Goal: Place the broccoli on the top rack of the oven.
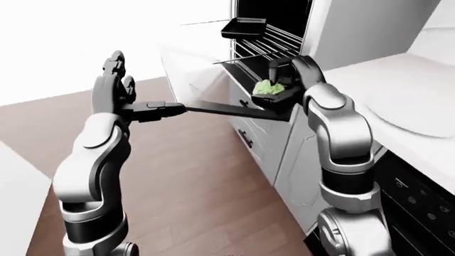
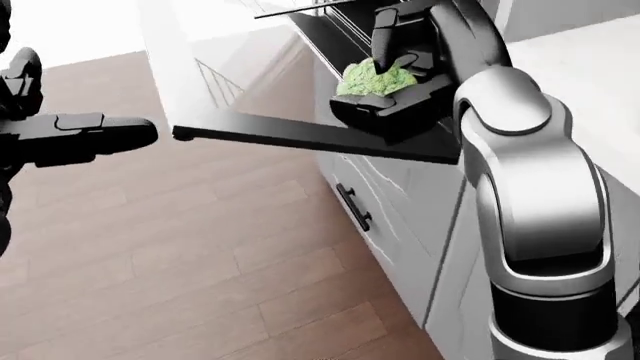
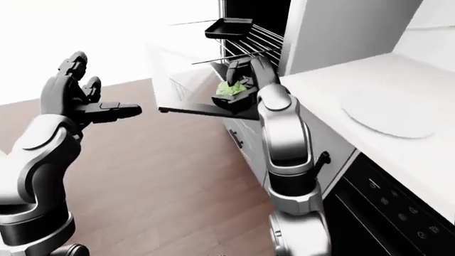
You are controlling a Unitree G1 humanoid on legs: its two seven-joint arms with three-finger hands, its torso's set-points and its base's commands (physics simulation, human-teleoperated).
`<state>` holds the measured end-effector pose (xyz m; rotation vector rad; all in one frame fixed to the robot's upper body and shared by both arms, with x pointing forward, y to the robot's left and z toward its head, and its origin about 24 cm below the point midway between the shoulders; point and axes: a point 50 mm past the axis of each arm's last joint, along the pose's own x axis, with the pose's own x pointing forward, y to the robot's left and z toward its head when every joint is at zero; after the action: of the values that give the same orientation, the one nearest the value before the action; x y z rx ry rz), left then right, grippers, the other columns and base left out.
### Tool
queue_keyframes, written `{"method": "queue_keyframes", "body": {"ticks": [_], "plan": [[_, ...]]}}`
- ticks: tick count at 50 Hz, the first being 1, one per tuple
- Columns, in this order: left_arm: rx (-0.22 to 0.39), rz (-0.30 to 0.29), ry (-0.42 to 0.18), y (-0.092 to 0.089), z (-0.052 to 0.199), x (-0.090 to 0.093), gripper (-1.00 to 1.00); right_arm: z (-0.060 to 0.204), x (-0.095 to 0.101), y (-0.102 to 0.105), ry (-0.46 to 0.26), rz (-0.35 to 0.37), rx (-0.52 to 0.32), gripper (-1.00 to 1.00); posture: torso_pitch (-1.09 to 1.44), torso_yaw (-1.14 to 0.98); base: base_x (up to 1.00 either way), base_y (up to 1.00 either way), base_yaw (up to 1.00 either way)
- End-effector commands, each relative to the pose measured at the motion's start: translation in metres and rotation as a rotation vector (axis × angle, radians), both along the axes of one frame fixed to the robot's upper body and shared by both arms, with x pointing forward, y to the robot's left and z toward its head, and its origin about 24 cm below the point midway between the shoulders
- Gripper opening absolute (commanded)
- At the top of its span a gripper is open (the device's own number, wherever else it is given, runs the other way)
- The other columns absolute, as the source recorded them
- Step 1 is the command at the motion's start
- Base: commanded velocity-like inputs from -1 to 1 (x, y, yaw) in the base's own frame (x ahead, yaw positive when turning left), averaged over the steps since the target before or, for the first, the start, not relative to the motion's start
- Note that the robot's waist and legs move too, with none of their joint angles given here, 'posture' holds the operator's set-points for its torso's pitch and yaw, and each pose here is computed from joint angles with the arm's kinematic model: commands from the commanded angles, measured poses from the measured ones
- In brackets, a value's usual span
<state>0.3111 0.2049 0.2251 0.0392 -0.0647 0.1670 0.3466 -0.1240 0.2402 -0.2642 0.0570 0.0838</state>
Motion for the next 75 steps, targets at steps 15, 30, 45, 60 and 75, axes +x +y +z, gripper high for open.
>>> {"method": "queue_keyframes", "body": {"ticks": [15,30,45,60,75], "plan": [[0.012,-0.023,-0.096,-0.005,0.018,-0.005,1.0,0.021,-0.005,-0.005,-0.113,-0.022,0.002,-1.0,0.0,0.0,0.0,0.0,1.0],[0.012,-0.021,-0.097,-0.005,0.02,-0.004,1.0,0.024,-0.002,-0.005,-0.118,-0.031,0.011,-1.0,0.0,0.0,0.0,0.0,0.45],[0.036,-0.024,-0.103,-0.006,0.026,0.001,1.0,0.05,0.002,-0.011,-0.152,-0.036,0.024,-1.0,0.0,0.0,0.0,0.0,0.0],[0.054,-0.012,-0.134,-0.004,0.052,0.01,1.0,0.071,0.004,-0.016,-0.173,-0.05,0.028,-1.0,0.0,0.0,0.06,0.0,0.0],[0.057,-0.008,-0.138,-0.002,0.059,0.014,1.0,0.082,0.006,-0.019,-0.173,-0.056,0.039,-1.0,0.0,0.0,0.08,-0.01,0.0]]}}
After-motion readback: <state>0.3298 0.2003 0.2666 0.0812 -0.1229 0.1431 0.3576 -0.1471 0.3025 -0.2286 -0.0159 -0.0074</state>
